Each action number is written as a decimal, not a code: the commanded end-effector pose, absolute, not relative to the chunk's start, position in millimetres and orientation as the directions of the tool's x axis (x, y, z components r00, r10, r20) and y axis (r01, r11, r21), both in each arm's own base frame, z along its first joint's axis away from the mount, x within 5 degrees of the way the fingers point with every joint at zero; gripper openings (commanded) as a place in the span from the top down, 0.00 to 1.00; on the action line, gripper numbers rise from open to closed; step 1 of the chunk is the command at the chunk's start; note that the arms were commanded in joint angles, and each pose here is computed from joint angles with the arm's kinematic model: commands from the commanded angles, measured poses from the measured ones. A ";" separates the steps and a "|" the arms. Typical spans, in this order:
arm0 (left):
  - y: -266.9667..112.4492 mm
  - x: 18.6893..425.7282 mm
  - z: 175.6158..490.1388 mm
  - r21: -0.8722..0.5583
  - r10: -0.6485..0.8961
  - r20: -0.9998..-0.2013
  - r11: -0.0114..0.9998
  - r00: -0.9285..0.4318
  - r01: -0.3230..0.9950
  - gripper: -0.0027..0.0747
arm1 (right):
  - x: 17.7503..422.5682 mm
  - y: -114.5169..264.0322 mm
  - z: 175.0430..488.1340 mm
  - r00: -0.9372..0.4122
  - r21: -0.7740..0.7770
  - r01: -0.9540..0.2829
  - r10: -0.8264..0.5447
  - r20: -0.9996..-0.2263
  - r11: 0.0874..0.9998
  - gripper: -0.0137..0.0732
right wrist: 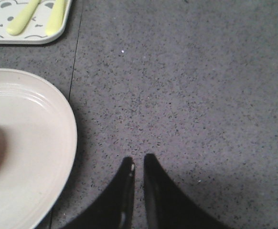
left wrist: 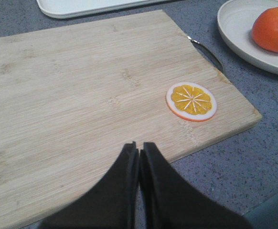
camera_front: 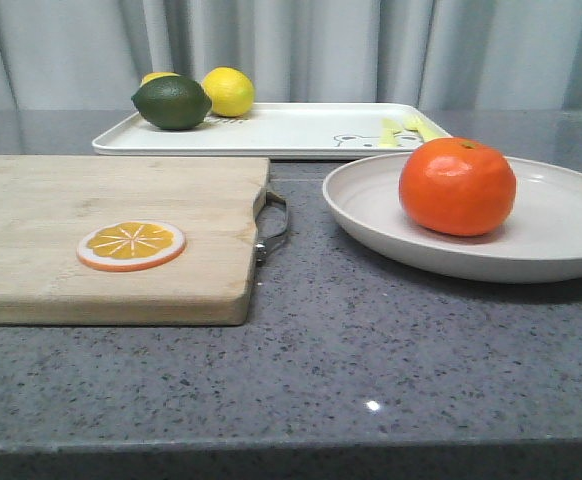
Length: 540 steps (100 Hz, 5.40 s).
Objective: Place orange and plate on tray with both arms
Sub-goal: 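Lift the left gripper away from the plate, then move the right gripper to the plate rim and grip it, then lift the plate with the right gripper and carry it onto the tray, then lower the plate onto the tray, open the right gripper and withdraw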
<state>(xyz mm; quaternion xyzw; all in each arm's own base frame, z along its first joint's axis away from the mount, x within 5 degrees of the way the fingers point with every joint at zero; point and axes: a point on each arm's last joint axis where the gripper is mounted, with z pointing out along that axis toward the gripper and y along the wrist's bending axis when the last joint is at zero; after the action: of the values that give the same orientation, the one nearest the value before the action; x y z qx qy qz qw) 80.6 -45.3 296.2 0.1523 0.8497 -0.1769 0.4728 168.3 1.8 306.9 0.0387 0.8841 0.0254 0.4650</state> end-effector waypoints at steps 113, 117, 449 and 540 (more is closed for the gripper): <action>-44.8 84.9 300.5 -0.180 0.010 -0.907 0.895 -0.421 0.408 0.99 | 311.1 45.2 277.1 -0.913 0.214 -0.019 0.070 -0.403 0.977 0.42; -44.8 84.9 300.5 -0.180 0.010 -0.907 0.895 -0.421 0.408 0.99 | 311.0 45.2 277.1 -0.913 0.214 -0.019 0.070 -0.402 0.977 0.45; -45.9 87.2 307.5 -0.224 -0.064 -0.926 0.887 -0.372 0.404 0.99 | 521.4 104.5 306.5 -0.823 0.536 -0.174 0.177 -0.540 0.826 0.92; -45.8 87.3 307.5 -0.222 -0.063 -0.926 0.888 -0.371 0.404 0.99 | 520.6 102.8 307.6 -0.822 0.516 -0.174 0.165 -0.545 0.839 0.41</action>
<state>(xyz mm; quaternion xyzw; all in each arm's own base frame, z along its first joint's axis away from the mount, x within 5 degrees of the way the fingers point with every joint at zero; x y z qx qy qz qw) 84.0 -46.3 292.3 0.1244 0.8267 -0.2008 0.5107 530.9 102.5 256.9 0.0112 0.9338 0.2667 0.2384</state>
